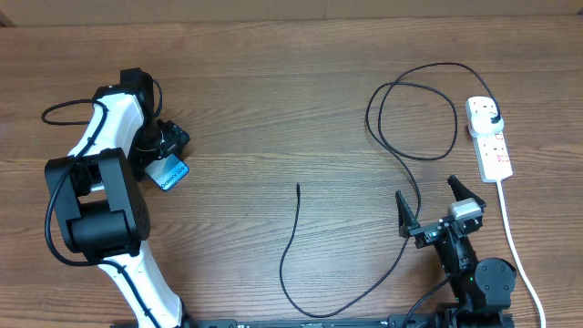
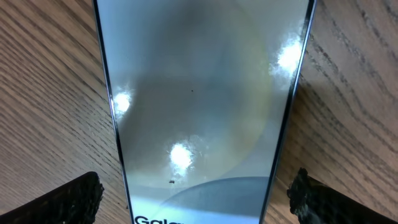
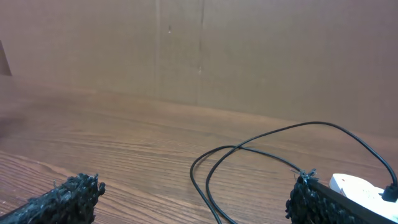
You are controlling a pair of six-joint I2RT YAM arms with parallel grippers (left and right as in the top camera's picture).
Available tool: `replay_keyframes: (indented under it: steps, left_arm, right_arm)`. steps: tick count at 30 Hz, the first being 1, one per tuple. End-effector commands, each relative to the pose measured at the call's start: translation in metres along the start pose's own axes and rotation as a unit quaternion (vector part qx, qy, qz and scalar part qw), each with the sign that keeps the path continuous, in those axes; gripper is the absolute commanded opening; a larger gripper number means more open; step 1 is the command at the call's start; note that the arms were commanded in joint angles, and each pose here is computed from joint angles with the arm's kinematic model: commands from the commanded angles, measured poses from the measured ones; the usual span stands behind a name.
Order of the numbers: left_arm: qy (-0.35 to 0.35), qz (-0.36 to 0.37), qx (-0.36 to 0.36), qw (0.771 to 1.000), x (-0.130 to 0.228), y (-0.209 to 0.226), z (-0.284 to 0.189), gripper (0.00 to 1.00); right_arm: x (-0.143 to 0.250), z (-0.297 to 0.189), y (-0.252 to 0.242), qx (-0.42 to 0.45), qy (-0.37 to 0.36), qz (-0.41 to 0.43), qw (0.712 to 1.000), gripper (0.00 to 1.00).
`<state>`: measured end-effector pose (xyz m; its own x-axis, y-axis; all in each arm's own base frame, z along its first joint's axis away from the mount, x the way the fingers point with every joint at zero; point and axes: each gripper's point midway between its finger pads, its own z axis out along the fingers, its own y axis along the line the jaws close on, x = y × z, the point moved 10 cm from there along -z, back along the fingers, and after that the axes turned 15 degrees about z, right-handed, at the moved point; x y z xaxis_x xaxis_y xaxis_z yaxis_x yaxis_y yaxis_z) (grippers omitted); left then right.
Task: Plug charger to phone and switch on socket
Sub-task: 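Close the left gripper on the phone's long edges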
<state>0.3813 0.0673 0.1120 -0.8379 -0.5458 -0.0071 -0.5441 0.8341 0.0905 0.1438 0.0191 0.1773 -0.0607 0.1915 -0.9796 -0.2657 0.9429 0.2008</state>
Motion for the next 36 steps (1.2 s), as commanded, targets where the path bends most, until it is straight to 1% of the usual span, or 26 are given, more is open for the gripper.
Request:
replay_keyframes:
  steps: [1, 10, 16, 23, 36]
  left_arm:
    - [-0.002, -0.006, 0.012, 1.0, -0.004, -0.001, -0.002, 1.0]
    - [-0.007, -0.003, 0.022, 1.0, -0.008, -0.003, -0.006, 1.0]
    - [-0.003, -0.007, 0.02, 1.0, -0.011, 0.003, -0.012, 1.0]
    - [0.002, -0.008, 0.016, 1.0, -0.013, 0.012, -0.011, 1.0]
    - [0.003, -0.002, 0.012, 1.0, -0.014, 0.012, -0.007, 1.0]
  right_arm:
    - [0.002, 0.0, 0.0, 0.0, -0.002, -0.001, 1.0, 1.0]
    - [0.002, 0.0, 0.0, 0.0, -0.002, -0.001, 1.0, 1.0]
    - [0.002, 0.0, 0.0, 0.0, -0.002, -0.001, 1.0, 1.0]
    - [0.002, 0.0, 0.0, 0.0, -0.002, -0.001, 1.0, 1.0]
    - [0.002, 0.0, 0.0, 0.0, -0.002, -0.001, 1.0, 1.0]
